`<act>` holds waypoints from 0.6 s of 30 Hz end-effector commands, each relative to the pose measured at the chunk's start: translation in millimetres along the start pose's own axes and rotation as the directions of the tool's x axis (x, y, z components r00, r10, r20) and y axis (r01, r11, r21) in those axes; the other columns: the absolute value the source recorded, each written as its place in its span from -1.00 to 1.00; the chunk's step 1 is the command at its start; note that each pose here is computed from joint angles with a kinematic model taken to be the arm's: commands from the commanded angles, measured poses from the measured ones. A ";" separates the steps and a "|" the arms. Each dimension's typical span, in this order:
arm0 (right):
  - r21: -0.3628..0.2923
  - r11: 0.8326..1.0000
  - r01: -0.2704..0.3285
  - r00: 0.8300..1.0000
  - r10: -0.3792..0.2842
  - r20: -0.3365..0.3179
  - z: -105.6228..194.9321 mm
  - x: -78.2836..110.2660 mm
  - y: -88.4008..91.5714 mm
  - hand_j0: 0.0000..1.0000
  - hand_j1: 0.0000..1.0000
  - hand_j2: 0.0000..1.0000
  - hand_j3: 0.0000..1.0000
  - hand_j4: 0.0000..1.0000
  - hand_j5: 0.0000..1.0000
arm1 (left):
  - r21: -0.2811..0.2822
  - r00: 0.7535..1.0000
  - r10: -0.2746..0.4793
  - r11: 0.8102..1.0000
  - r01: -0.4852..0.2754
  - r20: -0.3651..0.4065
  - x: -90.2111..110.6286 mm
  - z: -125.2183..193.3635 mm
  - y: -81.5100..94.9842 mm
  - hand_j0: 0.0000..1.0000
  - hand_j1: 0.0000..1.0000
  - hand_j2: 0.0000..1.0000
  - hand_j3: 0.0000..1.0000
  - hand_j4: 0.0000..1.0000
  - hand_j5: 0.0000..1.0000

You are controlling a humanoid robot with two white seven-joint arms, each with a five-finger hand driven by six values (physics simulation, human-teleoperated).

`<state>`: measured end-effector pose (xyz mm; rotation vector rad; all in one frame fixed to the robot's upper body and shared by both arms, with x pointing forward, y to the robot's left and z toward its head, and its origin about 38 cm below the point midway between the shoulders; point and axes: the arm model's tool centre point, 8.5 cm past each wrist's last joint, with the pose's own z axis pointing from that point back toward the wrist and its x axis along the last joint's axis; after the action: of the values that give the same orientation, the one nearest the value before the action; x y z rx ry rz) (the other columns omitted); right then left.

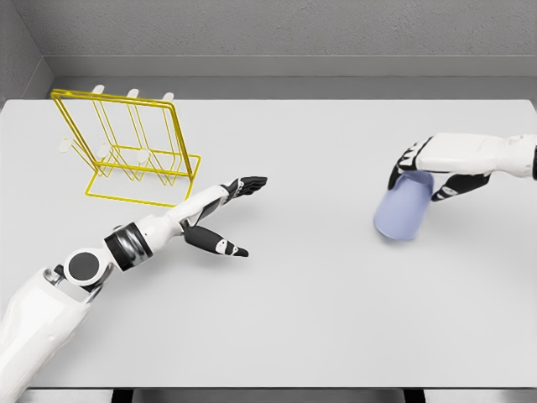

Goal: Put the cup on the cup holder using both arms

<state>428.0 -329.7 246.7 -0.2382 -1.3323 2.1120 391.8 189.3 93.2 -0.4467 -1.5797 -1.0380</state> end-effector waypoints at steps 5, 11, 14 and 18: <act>-0.022 1.000 -0.009 0.999 0.010 0.041 -12.3 9.6 -8.0 0.32 0.32 0.32 0.32 0.32 0.32 | 0.002 1.000 0.006 1.000 -0.006 0.003 0.4 -0.2 0.1 1.00 1.00 1.00 1.00 1.00 1.00; -0.033 0.999 -0.019 0.997 0.021 0.073 -22.5 17.5 -12.4 0.32 0.32 0.32 0.32 0.32 0.32 | 0.002 1.000 0.005 1.000 -0.005 0.002 0.3 -0.4 0.7 1.00 1.00 1.00 1.00 1.00 1.00; -0.043 0.999 -0.023 0.995 0.026 0.093 -29.9 22.1 -15.6 0.32 0.32 0.32 0.32 0.32 0.32 | 0.002 1.000 0.004 1.000 -0.004 0.001 0.2 0.1 1.0 1.00 1.00 1.00 1.00 1.00 1.00; -0.055 0.998 -0.032 0.993 0.038 0.111 -36.1 26.9 -21.5 0.32 0.32 0.32 0.32 0.32 0.32 | 0.003 1.000 0.006 1.000 -0.006 0.000 -0.6 0.0 0.8 1.00 1.00 1.00 1.00 1.00 1.00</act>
<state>431.7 -285.4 252.6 -0.1805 -1.4449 2.1536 392.5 189.7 92.7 -0.4450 -1.5780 -1.0367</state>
